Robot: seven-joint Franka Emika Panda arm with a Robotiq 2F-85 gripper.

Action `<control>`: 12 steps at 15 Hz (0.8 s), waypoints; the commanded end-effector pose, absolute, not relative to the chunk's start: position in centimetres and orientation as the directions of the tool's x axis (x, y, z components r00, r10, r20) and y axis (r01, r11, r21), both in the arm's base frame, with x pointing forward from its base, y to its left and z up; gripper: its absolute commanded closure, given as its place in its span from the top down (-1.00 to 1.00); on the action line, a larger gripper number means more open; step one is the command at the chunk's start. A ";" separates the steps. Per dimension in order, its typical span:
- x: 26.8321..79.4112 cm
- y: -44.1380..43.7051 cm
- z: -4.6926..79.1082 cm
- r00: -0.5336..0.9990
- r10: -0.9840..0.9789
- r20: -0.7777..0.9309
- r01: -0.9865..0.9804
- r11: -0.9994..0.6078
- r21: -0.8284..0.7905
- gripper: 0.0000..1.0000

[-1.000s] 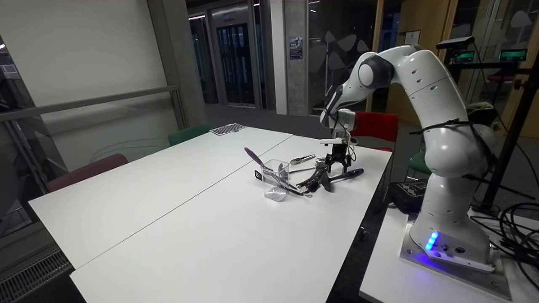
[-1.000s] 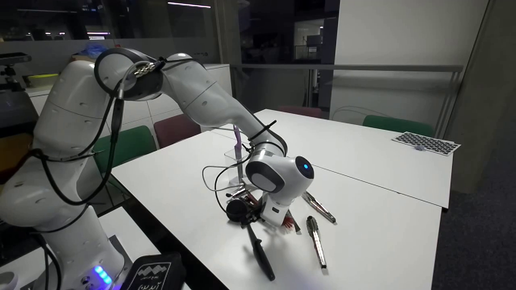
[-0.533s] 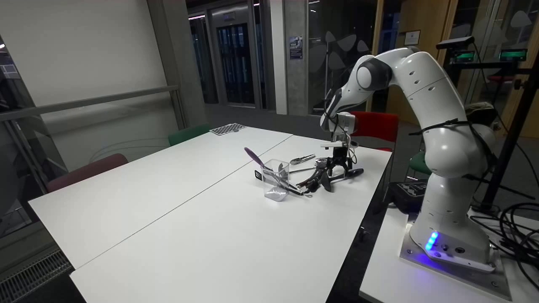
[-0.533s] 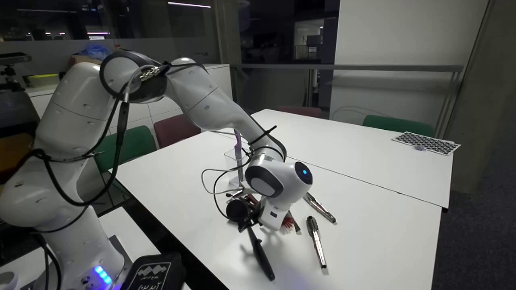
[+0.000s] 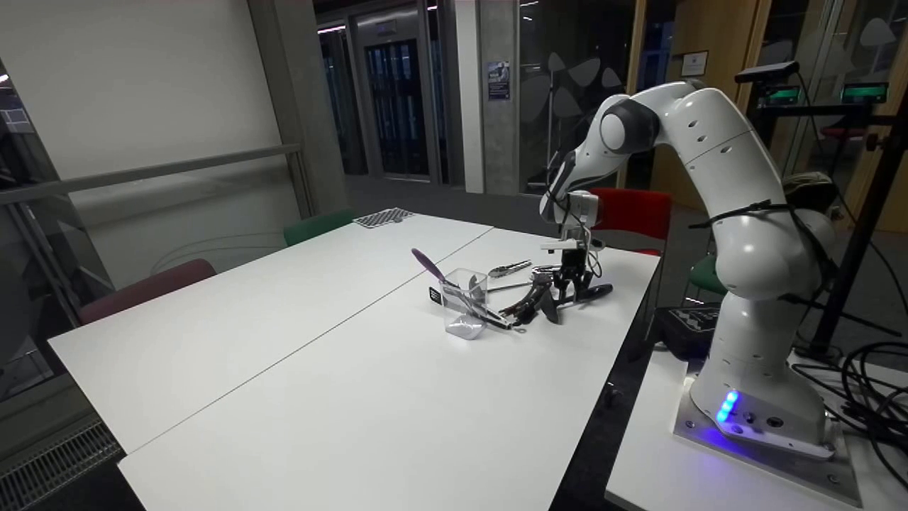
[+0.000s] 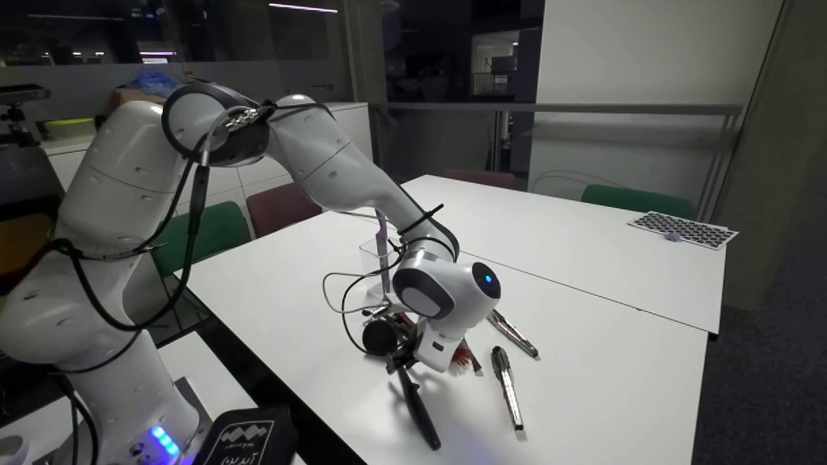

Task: Remove the tool from the utensil holder and put a tool in another one

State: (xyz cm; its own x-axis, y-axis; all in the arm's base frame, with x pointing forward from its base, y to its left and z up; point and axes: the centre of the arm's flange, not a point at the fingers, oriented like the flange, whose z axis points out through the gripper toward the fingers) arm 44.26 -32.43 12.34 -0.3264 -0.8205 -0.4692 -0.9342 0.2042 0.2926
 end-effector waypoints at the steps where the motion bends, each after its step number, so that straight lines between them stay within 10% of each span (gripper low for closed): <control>1: 43.8 -32.3 12.9 -0.338 -0.822 -0.458 -0.931 0.220 0.292 -0.57; 4: 43.6 -32.3 13.4 -0.337 -0.824 -0.455 -0.935 0.237 0.263 -1.00; 12: 43.6 -32.7 16.1 -0.270 -0.848 -0.455 -0.962 0.219 0.163 -0.96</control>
